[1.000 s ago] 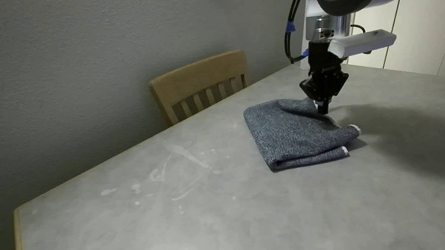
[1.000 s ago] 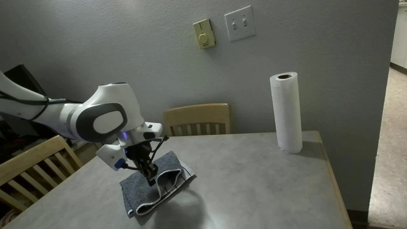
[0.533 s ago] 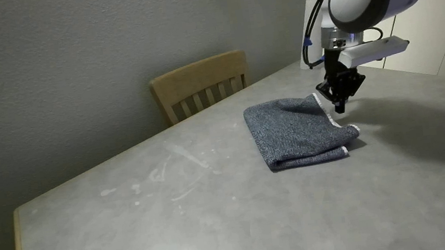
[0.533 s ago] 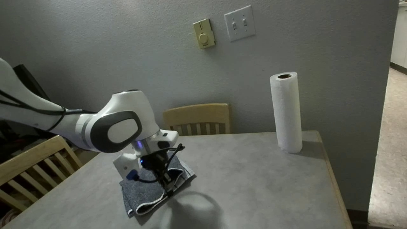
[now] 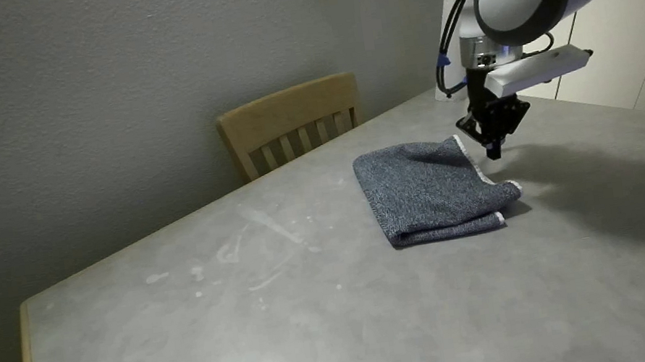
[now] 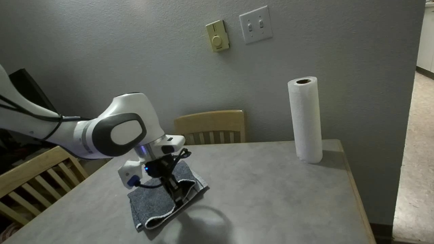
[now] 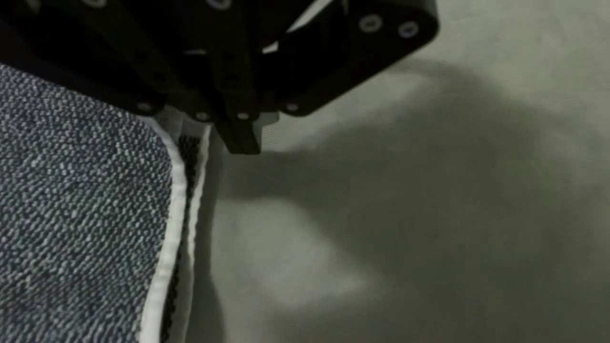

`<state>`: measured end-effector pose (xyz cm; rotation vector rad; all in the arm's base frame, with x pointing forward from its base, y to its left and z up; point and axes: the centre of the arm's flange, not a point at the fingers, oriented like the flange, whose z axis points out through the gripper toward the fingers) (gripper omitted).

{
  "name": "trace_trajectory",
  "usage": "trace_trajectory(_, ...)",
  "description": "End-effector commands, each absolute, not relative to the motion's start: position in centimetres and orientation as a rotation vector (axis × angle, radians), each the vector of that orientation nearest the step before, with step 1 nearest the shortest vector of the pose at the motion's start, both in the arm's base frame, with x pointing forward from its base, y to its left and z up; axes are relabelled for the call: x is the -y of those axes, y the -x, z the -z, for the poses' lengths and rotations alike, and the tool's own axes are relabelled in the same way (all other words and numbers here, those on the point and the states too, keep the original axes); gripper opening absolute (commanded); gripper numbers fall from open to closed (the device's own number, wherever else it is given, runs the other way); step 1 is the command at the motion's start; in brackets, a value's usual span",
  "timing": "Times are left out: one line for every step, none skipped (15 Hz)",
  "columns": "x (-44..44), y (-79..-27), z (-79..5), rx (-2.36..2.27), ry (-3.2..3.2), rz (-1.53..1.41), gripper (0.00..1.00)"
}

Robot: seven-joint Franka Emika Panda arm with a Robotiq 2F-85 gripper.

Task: Fold the gray towel

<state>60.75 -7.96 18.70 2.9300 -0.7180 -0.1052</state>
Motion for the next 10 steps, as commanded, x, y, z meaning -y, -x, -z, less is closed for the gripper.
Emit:
trace_trajectory(7.5,-58.6,-24.4,0.731,-2.817,0.119,0.33)
trace_trajectory(7.6,-58.1,-26.3,0.744,-2.770,0.116,0.41)
trace_trajectory(7.7,-57.8,-27.9,0.752,-2.726,0.118,0.47)
trace_trajectory(7.8,-57.6,-29.6,0.765,-2.682,0.120,0.56)
trace_trajectory(7.8,-57.4,-31.2,0.771,-2.646,0.126,0.62)
trace_trajectory(7.8,-57.2,-32.5,0.775,-2.619,0.128,0.70)
trace_trajectory(7.7,-57.0,-33.8,0.776,-2.594,0.136,0.76)
trace_trajectory(7.6,-56.8,-35.0,0.779,-2.579,0.139,0.84)
trace_trajectory(7.4,-56.7,-36.0,0.773,-2.573,0.143,0.90)
trace_trajectory(7.1,-56.6,-36.9,0.767,-2.571,0.150,0.98)
